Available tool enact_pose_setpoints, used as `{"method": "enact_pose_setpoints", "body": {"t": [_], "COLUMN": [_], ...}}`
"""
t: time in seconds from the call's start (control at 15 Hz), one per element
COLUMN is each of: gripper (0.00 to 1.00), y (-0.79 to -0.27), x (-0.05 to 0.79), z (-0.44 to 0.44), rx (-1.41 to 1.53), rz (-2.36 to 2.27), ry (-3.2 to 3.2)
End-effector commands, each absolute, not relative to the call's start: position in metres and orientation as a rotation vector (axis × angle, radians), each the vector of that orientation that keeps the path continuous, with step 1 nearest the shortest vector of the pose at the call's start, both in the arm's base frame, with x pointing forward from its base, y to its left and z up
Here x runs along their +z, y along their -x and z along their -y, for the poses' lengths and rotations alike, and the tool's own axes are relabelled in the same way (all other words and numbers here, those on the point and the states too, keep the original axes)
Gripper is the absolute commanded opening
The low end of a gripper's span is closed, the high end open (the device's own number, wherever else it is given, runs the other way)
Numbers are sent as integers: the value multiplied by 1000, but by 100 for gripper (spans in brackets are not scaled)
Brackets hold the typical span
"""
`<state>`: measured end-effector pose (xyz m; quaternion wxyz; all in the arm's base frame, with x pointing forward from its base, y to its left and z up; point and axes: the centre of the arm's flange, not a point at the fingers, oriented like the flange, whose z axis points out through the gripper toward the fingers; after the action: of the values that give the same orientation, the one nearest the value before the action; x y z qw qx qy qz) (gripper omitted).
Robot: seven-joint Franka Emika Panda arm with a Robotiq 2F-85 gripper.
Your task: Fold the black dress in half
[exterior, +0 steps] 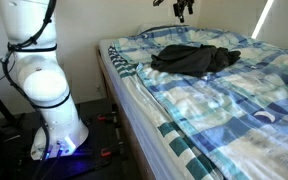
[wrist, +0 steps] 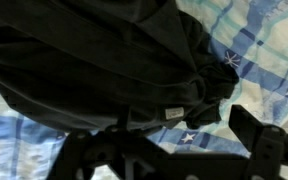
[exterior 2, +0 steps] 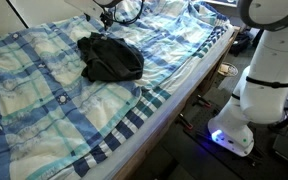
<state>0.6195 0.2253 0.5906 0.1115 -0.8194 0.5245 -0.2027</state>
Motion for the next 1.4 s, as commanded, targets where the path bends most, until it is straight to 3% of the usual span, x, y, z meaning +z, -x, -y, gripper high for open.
{"method": "enact_pose_setpoints", "body": {"t": [0.0, 0.53, 1.0, 1.33], "gripper": [100, 100, 100, 100], "y": [-582, -527, -551, -516], "x": [562, 544, 545, 519], "z": [-219, -222, -227, -231], "rx": [-386, -140, -181, -23], "rz": [-1667, -1962, -1968, -2095], "ry": [2385, 2373, 2412, 2423]}}
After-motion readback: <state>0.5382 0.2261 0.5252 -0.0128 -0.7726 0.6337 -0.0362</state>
